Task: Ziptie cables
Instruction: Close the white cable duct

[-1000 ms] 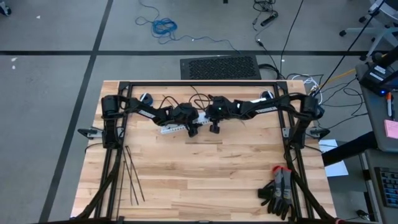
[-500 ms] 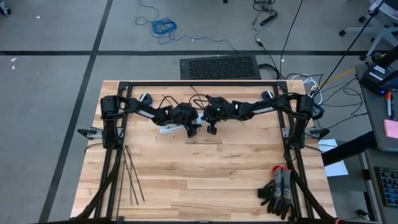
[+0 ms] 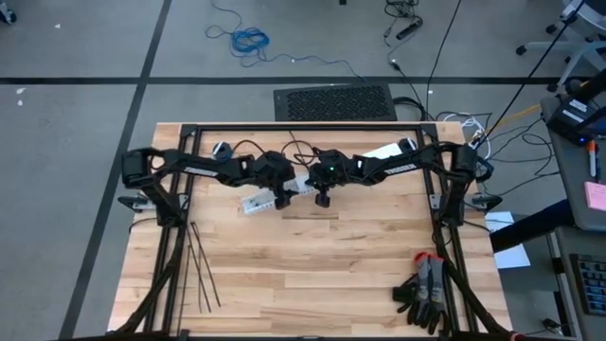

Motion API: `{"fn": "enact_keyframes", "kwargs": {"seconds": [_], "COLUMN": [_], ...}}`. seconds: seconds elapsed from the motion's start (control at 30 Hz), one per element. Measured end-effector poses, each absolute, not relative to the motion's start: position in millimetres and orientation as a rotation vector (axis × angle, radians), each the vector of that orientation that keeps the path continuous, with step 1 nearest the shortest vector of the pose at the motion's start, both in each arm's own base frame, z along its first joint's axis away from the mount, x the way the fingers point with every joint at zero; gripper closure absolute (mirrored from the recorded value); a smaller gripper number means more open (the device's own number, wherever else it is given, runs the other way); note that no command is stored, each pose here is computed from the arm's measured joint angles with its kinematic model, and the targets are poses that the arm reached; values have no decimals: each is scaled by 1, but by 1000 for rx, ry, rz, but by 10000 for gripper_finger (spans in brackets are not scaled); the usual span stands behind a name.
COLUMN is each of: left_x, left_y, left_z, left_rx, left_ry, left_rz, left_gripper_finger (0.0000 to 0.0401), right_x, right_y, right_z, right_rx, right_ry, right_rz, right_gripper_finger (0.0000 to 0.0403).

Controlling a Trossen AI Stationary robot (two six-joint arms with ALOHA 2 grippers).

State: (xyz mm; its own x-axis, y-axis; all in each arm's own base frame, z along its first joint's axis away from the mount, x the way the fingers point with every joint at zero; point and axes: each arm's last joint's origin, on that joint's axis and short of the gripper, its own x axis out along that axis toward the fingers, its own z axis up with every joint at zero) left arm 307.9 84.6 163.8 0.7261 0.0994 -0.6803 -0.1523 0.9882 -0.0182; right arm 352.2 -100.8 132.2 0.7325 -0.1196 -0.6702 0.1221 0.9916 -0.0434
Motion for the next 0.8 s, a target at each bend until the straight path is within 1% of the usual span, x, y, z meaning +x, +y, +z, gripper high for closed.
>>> {"fn": "enact_keyframes", "kwargs": {"seconds": [0.2,0.43,0.6,0.8], "left_x": [306,312,312,315], "left_y": [83,85,86,88], "left_z": [141,122,122,125], "left_rx": [-91,-129,-109,-95], "left_ry": [824,833,837,787], "left_rz": [160,191,233,245], "left_gripper_finger": [100,99,99,99], "right_x": [352,352,353,355], "right_y": [-101,-101,-100,-94], "right_z": [132,132,132,133], "right_rx": [2,2,13,7], "right_ry": [738,738,730,723], "right_rz": [-137,-141,-156,-151], "right_gripper_finger": [403,403,403,403]}}
